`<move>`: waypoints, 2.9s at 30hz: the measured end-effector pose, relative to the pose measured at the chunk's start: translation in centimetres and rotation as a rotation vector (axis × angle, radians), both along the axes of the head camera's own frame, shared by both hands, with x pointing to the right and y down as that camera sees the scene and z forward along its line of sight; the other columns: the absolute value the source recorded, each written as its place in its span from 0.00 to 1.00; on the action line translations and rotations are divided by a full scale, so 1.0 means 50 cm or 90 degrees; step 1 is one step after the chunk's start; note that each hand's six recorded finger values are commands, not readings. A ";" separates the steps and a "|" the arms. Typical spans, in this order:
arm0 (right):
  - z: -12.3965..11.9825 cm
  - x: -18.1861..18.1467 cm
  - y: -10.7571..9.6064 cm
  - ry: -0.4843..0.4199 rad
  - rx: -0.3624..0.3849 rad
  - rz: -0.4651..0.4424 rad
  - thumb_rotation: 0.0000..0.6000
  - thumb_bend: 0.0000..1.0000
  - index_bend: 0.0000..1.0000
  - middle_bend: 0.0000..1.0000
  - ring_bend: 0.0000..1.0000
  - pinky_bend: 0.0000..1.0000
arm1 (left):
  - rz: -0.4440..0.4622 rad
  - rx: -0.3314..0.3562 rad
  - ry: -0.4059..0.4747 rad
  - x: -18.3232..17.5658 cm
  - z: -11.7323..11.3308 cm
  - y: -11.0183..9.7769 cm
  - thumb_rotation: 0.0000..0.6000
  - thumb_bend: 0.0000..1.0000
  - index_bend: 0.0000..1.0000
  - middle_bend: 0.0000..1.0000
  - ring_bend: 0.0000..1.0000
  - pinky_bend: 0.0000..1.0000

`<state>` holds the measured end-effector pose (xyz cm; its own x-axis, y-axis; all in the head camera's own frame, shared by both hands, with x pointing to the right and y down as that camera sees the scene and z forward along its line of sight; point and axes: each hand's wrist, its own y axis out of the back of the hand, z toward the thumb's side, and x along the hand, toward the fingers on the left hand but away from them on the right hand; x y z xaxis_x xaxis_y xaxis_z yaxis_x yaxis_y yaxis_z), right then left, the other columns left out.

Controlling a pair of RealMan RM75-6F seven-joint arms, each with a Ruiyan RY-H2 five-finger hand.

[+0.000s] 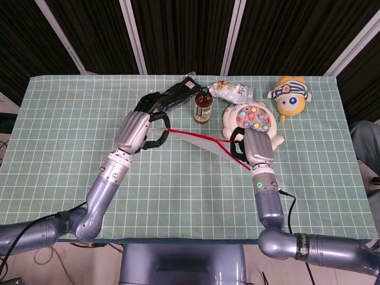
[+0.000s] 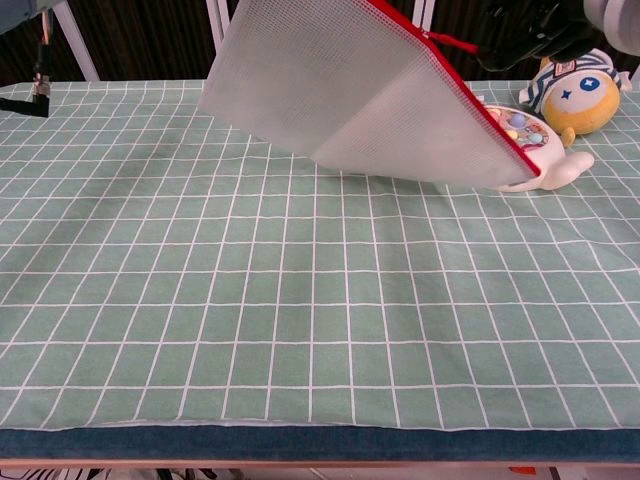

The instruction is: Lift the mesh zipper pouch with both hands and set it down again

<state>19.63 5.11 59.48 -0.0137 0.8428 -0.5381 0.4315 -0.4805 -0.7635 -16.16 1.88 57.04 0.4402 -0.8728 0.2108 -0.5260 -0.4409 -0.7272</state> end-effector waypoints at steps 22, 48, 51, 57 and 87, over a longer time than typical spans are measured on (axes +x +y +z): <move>-0.020 0.148 -0.031 0.046 0.023 0.079 1.00 0.59 0.62 1.00 1.00 1.00 | -0.013 0.000 0.002 -0.056 -0.010 0.006 1.00 0.43 0.63 0.13 0.00 0.04; -0.030 0.254 -0.046 0.086 0.037 0.150 1.00 0.59 0.62 1.00 1.00 1.00 | -0.026 -0.008 0.004 -0.087 -0.001 0.011 1.00 0.43 0.63 0.13 0.00 0.04; -0.028 0.258 -0.045 0.088 0.037 0.153 1.00 0.59 0.62 1.00 1.00 1.00 | -0.026 -0.010 0.003 -0.087 0.001 0.013 1.00 0.43 0.63 0.13 0.00 0.04; -0.024 0.260 -0.038 0.087 0.032 0.150 1.00 0.52 0.59 1.00 1.00 1.00 | -0.022 -0.014 0.002 -0.087 0.004 0.018 1.00 0.41 0.61 0.13 0.00 0.03; -0.069 0.228 0.006 0.045 0.058 0.077 1.00 0.10 0.00 0.31 0.35 0.38 | -0.010 -0.028 -0.027 -0.164 -0.013 0.076 1.00 0.17 0.33 0.06 0.00 0.00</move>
